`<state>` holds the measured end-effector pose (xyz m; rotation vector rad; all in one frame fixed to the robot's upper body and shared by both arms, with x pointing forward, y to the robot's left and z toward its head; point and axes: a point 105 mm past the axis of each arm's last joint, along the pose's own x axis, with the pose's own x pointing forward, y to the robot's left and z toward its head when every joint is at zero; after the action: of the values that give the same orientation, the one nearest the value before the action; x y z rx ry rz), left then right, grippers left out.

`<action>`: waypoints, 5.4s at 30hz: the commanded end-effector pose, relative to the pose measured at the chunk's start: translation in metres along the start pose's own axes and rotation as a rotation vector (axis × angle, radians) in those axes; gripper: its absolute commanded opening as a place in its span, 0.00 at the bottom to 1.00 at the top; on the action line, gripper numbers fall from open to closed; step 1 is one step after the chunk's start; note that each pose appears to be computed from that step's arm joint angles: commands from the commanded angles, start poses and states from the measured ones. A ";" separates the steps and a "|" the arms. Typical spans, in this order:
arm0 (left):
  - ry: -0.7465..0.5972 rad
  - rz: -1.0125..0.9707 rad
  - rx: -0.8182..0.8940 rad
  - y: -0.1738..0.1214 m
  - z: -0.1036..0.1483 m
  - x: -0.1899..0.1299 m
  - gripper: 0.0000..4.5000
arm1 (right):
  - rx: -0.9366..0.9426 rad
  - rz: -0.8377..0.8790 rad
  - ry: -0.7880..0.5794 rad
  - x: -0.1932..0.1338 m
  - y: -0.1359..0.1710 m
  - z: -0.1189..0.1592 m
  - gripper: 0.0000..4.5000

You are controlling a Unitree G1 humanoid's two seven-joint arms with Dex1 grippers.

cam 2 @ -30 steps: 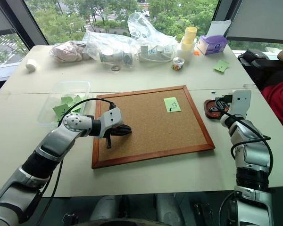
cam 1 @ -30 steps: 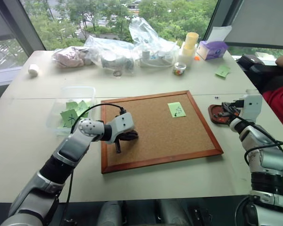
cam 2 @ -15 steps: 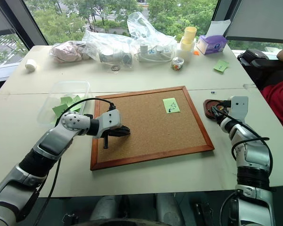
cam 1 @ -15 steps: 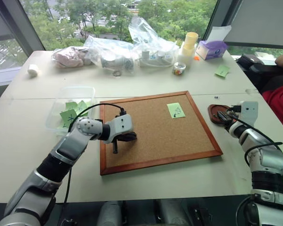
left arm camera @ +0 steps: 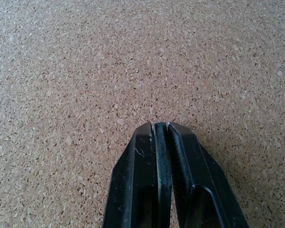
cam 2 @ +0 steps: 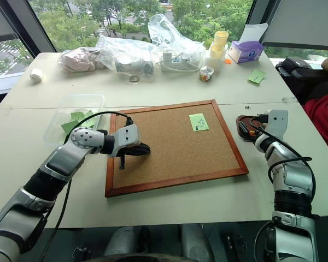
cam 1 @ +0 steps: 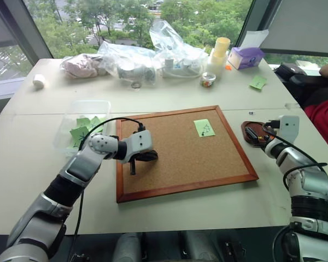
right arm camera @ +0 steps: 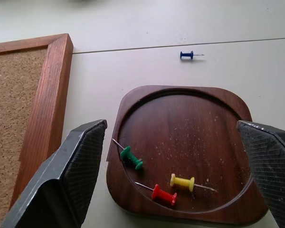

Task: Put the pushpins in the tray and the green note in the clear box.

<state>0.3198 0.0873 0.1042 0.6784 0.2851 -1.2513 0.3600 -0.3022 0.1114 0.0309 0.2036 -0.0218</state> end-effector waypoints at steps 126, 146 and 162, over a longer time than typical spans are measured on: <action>-0.650 0.042 -0.941 0.091 0.139 0.059 0.00 | -0.367 0.584 -0.495 -0.065 0.166 0.110 0.00; -0.230 -0.093 0.157 0.037 0.117 0.025 0.00 | -0.020 -0.037 0.045 -0.006 -0.004 0.027 0.00; -0.238 -0.095 0.109 0.030 0.110 0.029 0.00 | 0.070 -0.068 -0.007 0.008 -0.017 0.028 0.99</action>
<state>0.3412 0.0032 0.1697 0.5884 0.1102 -1.4366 0.3702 -0.3145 0.1143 0.0845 0.2777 -0.0820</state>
